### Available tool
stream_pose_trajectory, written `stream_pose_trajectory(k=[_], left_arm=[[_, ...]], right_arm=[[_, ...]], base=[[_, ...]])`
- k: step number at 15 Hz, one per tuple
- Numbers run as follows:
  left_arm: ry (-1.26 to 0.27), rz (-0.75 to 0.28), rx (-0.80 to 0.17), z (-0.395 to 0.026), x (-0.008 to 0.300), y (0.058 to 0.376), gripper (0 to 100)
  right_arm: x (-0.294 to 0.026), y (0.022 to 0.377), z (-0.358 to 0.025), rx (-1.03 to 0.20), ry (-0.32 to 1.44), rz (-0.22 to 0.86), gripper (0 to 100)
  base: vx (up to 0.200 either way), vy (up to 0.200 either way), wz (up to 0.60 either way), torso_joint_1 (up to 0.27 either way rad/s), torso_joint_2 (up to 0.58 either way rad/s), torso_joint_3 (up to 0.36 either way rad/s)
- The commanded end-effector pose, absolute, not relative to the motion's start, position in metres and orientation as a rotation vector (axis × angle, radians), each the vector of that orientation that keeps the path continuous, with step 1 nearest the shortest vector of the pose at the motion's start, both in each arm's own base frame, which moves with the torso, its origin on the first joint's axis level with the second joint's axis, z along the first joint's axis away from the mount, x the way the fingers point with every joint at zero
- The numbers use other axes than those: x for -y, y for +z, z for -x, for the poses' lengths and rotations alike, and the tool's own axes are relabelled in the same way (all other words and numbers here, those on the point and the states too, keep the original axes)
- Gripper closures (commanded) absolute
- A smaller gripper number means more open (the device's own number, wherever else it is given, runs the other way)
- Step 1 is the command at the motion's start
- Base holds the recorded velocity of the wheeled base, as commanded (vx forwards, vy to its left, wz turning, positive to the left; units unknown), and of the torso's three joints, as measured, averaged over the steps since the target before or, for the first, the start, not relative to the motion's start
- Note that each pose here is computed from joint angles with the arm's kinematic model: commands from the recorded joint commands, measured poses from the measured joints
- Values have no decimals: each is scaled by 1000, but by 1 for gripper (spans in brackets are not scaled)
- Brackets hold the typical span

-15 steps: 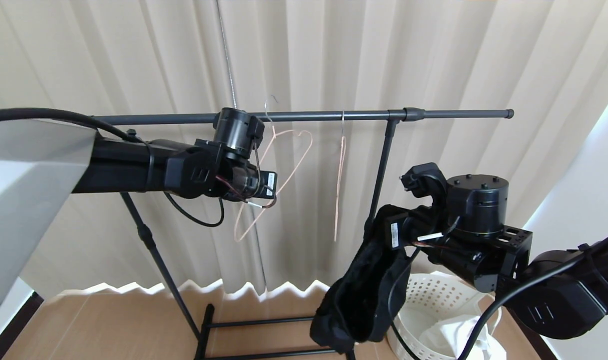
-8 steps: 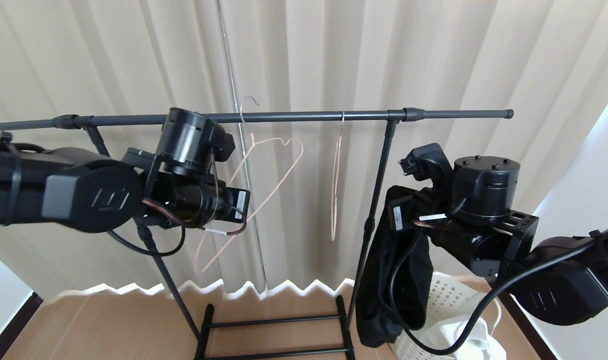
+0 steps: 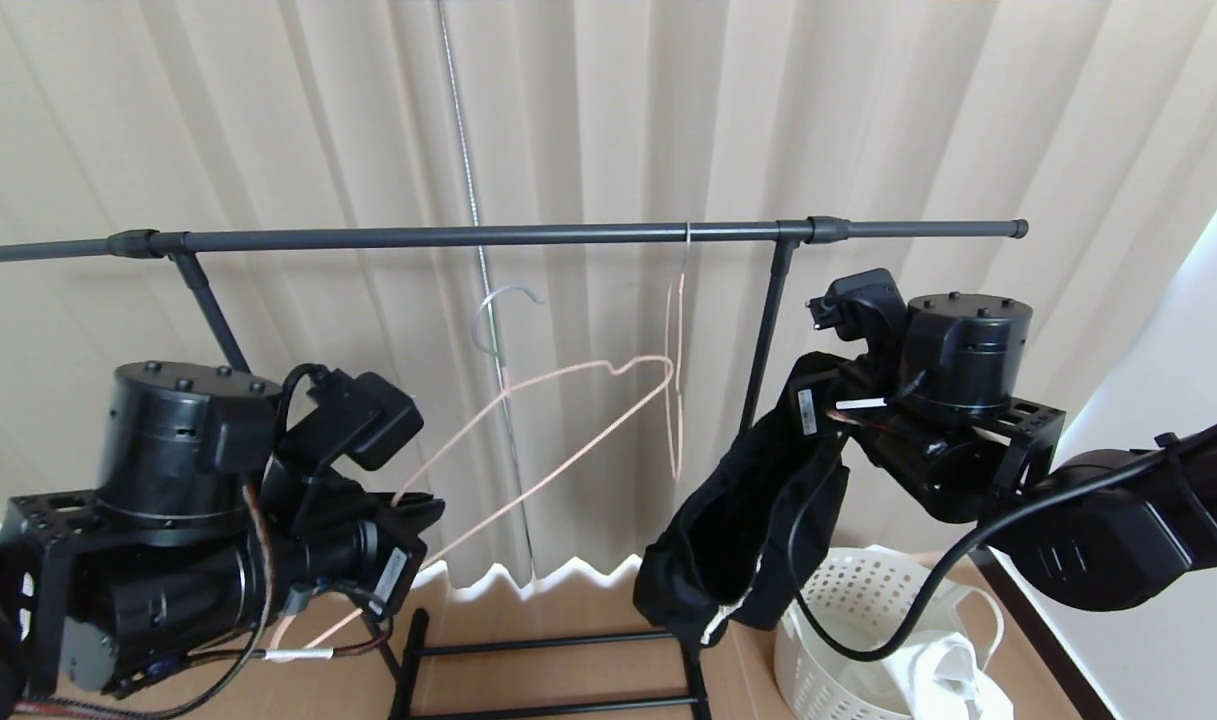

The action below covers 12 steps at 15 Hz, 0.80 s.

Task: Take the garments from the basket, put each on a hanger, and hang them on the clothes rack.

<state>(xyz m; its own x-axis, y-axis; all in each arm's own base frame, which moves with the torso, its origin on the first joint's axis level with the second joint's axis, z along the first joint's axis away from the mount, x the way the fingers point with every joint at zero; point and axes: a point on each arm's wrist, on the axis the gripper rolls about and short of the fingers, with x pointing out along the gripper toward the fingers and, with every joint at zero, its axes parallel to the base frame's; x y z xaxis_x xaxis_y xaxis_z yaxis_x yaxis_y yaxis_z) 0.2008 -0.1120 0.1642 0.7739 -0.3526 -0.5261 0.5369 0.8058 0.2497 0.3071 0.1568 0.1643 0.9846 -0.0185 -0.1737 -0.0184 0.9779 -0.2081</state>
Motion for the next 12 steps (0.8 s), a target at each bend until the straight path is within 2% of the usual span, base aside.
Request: stream_pose_trajectory(k=[1, 6, 12], left_arm=[[-537, -410, -436, -180, 102, 167, 100], [-646, -400, -435, -168, 103, 163, 100], [-735, -429, -498, -177, 131, 149, 100]], right_arm=[[-150, 164, -314, -176, -28, 209, 100], [-143, 162, -326, -178, -77, 209, 100], [-145, 161, -328, -170, -82, 203, 100]], base=[[0, 0, 0, 0, 0, 0], [0, 0, 0, 0, 0, 0], [0, 0, 0, 0, 0, 0]])
